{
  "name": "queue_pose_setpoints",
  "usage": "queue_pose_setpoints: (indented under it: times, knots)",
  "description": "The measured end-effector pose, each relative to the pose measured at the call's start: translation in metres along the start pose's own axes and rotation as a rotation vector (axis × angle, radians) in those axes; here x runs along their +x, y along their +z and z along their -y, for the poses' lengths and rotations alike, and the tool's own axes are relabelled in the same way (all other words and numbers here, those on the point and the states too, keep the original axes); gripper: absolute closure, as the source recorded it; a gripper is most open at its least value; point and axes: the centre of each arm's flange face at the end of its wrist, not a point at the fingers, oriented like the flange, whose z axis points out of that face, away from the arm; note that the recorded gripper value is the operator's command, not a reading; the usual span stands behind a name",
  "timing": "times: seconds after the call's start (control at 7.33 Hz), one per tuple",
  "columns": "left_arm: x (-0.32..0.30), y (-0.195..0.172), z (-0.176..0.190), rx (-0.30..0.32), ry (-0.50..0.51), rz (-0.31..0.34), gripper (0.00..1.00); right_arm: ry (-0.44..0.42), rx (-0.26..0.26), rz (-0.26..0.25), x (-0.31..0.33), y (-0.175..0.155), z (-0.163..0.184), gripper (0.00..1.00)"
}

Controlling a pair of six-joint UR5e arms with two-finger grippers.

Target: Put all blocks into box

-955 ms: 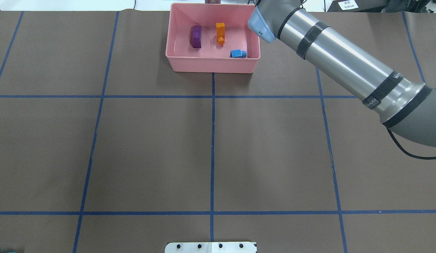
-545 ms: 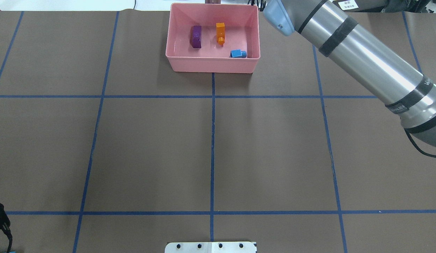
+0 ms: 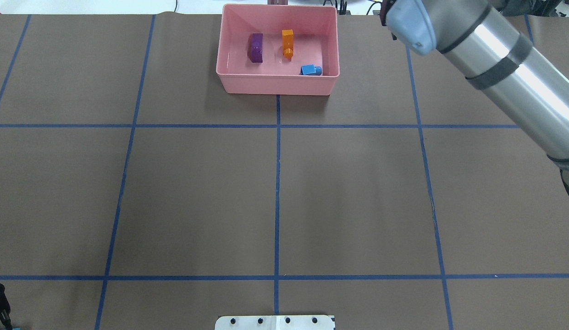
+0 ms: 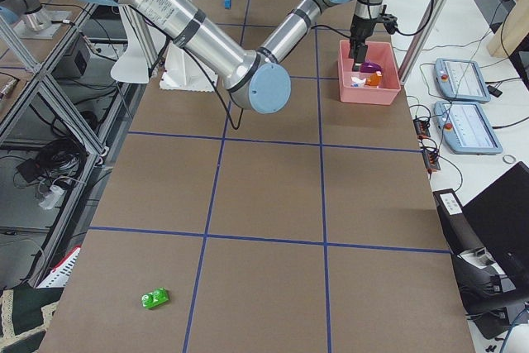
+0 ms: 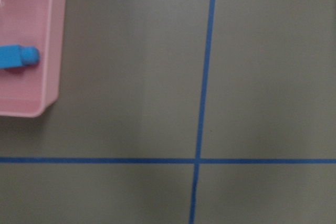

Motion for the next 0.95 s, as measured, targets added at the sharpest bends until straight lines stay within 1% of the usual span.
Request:
queue_pose_setpoints:
  times: [0.27,0.41,0.55,0.82,0.95]
  knots:
    - [0.008,0.015,-0.002,-0.011,0.014,-0.003,0.00,-0.098,-0.031,-0.024,0.078,0.038,-0.038,0.00]
    - [0.012,0.023,-0.002,-0.017,0.017,-0.002,0.00,-0.129,-0.052,-0.033,0.106,0.053,-0.052,0.00]
    - [0.019,0.032,-0.003,-0.020,0.020,-0.008,0.00,-0.143,-0.067,-0.038,0.128,0.065,-0.064,0.00]
    - [0.033,0.052,-0.001,-0.022,0.025,-0.025,0.00,-0.163,-0.083,-0.041,0.154,0.076,-0.082,0.00]
    - [0.036,0.058,0.001,-0.024,0.026,-0.027,0.03,-0.170,-0.087,-0.041,0.162,0.078,-0.085,0.00]
